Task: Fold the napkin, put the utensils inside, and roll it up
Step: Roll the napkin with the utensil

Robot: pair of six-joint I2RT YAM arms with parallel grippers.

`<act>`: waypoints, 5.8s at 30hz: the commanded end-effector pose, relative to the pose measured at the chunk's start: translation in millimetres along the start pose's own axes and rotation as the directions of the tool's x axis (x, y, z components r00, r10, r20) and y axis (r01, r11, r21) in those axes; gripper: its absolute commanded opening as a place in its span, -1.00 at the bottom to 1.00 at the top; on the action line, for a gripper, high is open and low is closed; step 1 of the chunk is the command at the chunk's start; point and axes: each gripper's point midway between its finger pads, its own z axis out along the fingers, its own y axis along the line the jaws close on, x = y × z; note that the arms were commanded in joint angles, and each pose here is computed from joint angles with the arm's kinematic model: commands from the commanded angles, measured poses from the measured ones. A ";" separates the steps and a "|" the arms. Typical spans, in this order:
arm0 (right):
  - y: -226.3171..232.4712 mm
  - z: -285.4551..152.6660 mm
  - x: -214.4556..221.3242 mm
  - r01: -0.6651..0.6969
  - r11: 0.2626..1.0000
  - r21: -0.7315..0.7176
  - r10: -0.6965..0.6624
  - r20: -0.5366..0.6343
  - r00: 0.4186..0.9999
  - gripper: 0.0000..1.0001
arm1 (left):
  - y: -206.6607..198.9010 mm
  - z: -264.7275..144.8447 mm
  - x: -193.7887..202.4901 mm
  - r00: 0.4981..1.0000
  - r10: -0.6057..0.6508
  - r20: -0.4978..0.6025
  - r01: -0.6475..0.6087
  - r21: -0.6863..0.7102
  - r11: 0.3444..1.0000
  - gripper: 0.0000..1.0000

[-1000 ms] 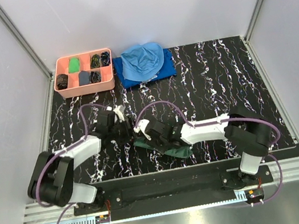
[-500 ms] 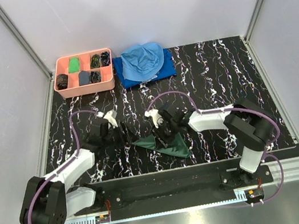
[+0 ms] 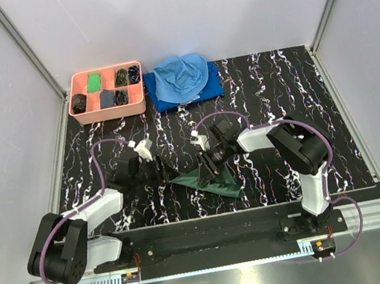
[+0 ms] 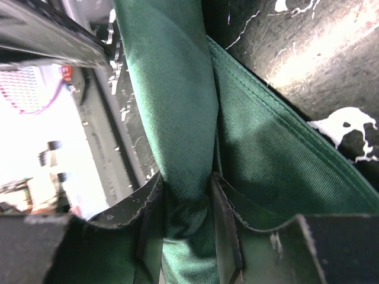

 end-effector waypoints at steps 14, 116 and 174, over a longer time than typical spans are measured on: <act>-13.5 -8.3 -11.2 -0.097 0.995 -0.028 0.095 -0.057 0.994 0.12 | -1.8 22.6 -1.7 0.998 0.027 -0.054 -0.025 0.031 0.999 -0.84; -5.3 -12.7 -16.2 -0.172 0.977 -0.125 0.168 -0.039 0.985 0.08 | 0.7 24.5 -1.1 0.997 0.075 -0.026 -0.076 -0.051 0.996 -0.99; 34.8 21.8 4.7 0.193 0.971 0.141 -0.189 -0.043 0.981 -0.28 | -17.0 -20.2 -34.9 0.999 0.037 0.020 -0.036 -0.074 0.997 0.39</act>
